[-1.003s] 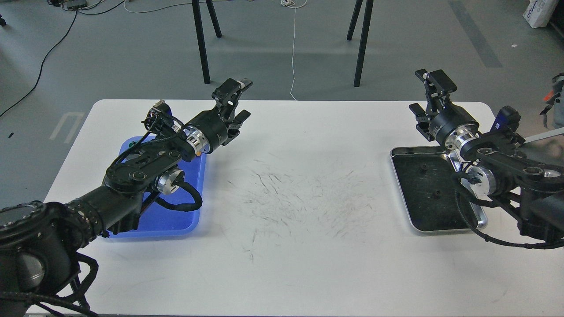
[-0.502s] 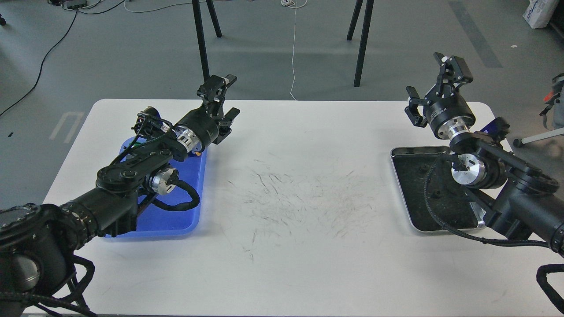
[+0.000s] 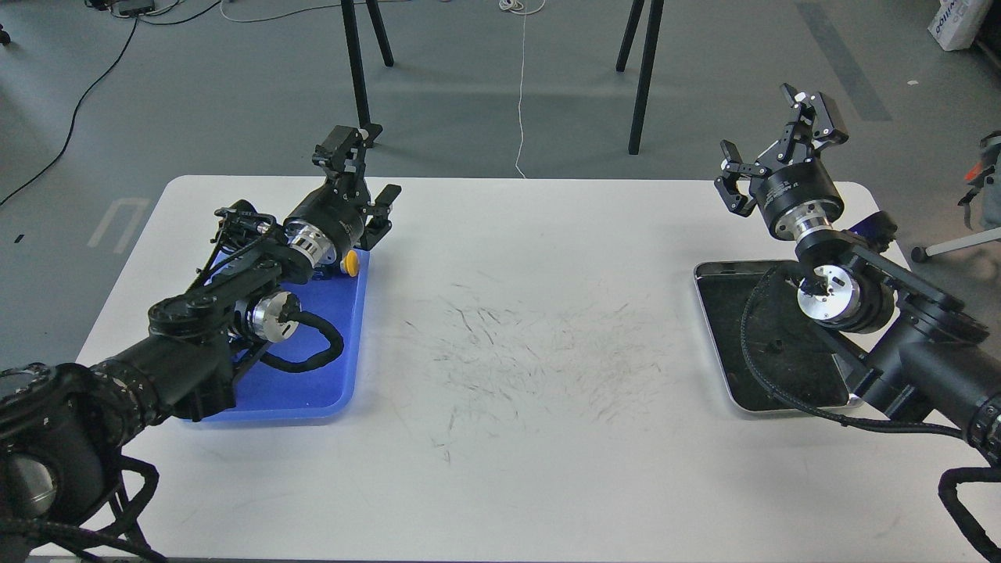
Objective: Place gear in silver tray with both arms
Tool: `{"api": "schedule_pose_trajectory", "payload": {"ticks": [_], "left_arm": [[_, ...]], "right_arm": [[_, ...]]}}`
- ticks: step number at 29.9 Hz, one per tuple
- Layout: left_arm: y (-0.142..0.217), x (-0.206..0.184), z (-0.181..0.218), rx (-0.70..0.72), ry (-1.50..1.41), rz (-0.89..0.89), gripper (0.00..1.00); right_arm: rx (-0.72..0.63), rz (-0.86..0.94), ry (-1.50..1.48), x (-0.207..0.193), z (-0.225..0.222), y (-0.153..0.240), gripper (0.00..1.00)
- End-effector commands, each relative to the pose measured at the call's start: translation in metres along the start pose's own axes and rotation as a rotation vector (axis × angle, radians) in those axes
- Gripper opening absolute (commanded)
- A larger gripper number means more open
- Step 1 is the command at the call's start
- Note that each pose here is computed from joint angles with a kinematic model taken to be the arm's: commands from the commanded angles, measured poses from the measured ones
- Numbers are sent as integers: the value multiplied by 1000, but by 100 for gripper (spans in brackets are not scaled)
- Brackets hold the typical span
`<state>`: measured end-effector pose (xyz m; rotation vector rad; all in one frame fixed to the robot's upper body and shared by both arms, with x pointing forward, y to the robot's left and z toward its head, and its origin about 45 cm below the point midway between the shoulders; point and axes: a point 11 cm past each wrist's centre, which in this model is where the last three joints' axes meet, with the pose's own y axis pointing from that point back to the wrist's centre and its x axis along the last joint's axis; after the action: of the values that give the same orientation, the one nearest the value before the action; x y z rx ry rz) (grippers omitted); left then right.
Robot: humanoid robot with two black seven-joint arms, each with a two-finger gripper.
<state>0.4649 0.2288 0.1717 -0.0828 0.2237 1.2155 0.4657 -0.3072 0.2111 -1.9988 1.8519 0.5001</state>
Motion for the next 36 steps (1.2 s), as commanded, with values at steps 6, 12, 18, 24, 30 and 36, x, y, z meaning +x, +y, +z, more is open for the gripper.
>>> {"api": "schedule_pose_trajectory", "payload": {"ticks": [6,12,18,24,30,36], "left_arm": [[5,14,3,-47,96,72,100],[6,14,2,-47,99,75,100],[7,14,-1,-41,103,74,100],[9,15,-3,-36,101,76,100],[14,17,-12,-20,103,82,100],[18,18,-18,-9,105,87,100]], "right_arm": [[-11,35,-11,11,8,8,99],[-20,37,-12,13,12,10,99],[-24,32,-11,12,13,11,99],[-25,29,-11,11,13,11,99],[-27,22,-12,9,14,11,99],[-27,20,-15,8,14,11,99]]}}
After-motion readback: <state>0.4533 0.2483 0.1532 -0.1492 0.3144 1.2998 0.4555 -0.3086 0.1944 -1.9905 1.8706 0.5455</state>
